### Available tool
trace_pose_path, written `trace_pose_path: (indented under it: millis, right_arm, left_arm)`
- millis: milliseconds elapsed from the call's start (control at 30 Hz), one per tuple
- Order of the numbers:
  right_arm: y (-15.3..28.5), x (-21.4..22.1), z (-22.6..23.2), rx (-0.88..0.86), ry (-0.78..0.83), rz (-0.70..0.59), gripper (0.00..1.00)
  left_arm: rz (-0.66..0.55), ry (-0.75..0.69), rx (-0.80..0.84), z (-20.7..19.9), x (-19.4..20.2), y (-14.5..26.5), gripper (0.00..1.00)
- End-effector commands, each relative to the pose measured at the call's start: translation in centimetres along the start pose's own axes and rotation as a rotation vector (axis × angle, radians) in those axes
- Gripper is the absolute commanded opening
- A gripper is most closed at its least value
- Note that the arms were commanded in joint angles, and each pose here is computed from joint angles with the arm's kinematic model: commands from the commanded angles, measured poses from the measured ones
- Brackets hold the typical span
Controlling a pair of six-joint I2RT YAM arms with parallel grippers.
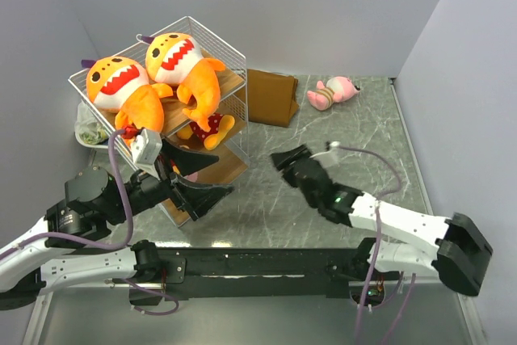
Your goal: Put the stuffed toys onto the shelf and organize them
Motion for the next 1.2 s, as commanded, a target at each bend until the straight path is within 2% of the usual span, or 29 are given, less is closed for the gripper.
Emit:
trace_pose_path:
  millis: [0, 100, 200, 333, 400, 533, 667, 933, 1167]
  right_arm:
    - [-1.3, -7.0, -4.8, 0.193, 0.0, -0.183, 0.63]
    - [-2.5, -11.9, -6.6, 0.316, -0.047, -0.291, 0.69]
    - [-4.6, -15.7, -8.0, 0.409, -0.103, -0.317, 0.72]
    - [-8.2, -19.6, -8.4, 0.419, -0.168, -0.299, 0.71]
    - [-10.3, -19.6, -9.4, 0.428, -0.203, -0.252, 0.7]
    - [-13.4, -22.9, -9.9, 0.417, -0.249, -0.256, 0.7]
    - [-17.0, -23.1, -12.1, 0.475, -0.282, -0.187, 0.7]
    - [-21.6, -25.3, -12.9, 0.463, -0.291, -0.199, 0.7]
    - [-24.5, -24.5, -14.8, 0.487, -0.31, -0.167, 0.7]
  left_arm:
    - [-0.017, -0.02, 0.01, -0.3, -0.6, -0.1, 0.97]
    - [0.008, -0.024, 0.011, -0.3, -0.1, -0.5, 0.96]
    - [0.018, -0.023, 0.019, -0.3, 0.4, -0.9, 0.96]
    - [0.048, -0.03, 0.016, -0.3, 0.8, -1.4, 0.96]
    - [0.052, -0.034, 0.01, -0.3, 0.7, -1.4, 0.96]
    - [0.055, -0.04, 0.003, -0.2, 0.6, -1.3, 0.96]
    - [0.047, -0.038, 0.004, -0.2, 0.5, -1.1, 0.97]
    - [0.044, -0.044, -0.012, -0.1, 0.2, -0.7, 0.96]
    - [0.036, -0.047, -0.021, 0.1, 0.0, -0.4, 0.96]
Point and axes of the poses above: each gripper's point midway between its finger pads, its own y axis back along the fingers, its own z axis along the line the jaws close on, x = y × z, the point moved 2 cm from there along y, back along the fingers, and after that the axes turned 11 degrees about y, right-handed, at the moved point
